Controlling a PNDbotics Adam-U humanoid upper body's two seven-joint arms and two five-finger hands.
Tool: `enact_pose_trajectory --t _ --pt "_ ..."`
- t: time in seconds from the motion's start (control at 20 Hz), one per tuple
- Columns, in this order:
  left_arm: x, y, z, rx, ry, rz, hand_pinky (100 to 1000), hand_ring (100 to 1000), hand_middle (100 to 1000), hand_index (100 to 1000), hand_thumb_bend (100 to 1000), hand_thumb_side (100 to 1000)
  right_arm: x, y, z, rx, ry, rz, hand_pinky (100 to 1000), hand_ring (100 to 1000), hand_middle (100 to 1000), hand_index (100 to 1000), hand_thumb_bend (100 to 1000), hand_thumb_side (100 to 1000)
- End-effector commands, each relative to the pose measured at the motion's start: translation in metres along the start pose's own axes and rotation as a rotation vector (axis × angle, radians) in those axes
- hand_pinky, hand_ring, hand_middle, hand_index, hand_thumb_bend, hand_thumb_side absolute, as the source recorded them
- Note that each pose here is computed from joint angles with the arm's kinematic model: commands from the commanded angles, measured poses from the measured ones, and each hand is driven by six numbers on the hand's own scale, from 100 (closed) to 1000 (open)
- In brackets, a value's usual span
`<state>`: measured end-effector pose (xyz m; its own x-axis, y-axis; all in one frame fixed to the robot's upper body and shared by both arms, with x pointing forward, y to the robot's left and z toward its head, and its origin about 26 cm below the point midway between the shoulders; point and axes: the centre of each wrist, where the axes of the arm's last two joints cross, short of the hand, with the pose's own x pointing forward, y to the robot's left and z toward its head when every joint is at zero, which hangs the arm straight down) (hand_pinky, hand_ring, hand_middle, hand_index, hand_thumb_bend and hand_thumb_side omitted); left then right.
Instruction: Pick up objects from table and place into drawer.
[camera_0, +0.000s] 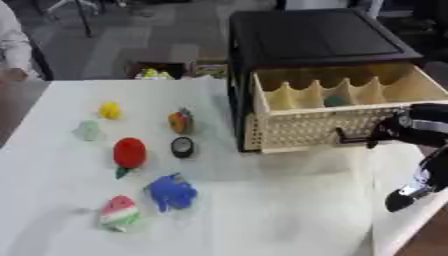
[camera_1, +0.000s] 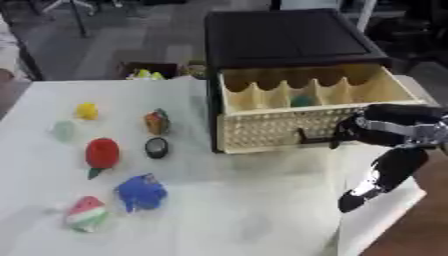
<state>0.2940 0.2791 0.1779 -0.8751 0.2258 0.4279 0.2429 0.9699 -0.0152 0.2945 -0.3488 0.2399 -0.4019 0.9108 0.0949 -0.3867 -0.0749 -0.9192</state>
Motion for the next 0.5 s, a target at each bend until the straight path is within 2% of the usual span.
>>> enact_pose_trajectory --t 0.05,0.5 --pt "0.0056 0.0038 -0.0055 -0.020 -0.013 -0.022 568 643 638 766 100 836 0.0018 -0.0139 0.0093 -0.023 0.012 0.041 100 100 100 744 1000 639" --pt "0.0058 0.0041 -0.0058 -0.019 -0.014 -0.023 568 643 638 766 100 835 0.0023 -0.0176 0.0130 -0.070 0.026 0.063 100 100 100 813 1000 677"
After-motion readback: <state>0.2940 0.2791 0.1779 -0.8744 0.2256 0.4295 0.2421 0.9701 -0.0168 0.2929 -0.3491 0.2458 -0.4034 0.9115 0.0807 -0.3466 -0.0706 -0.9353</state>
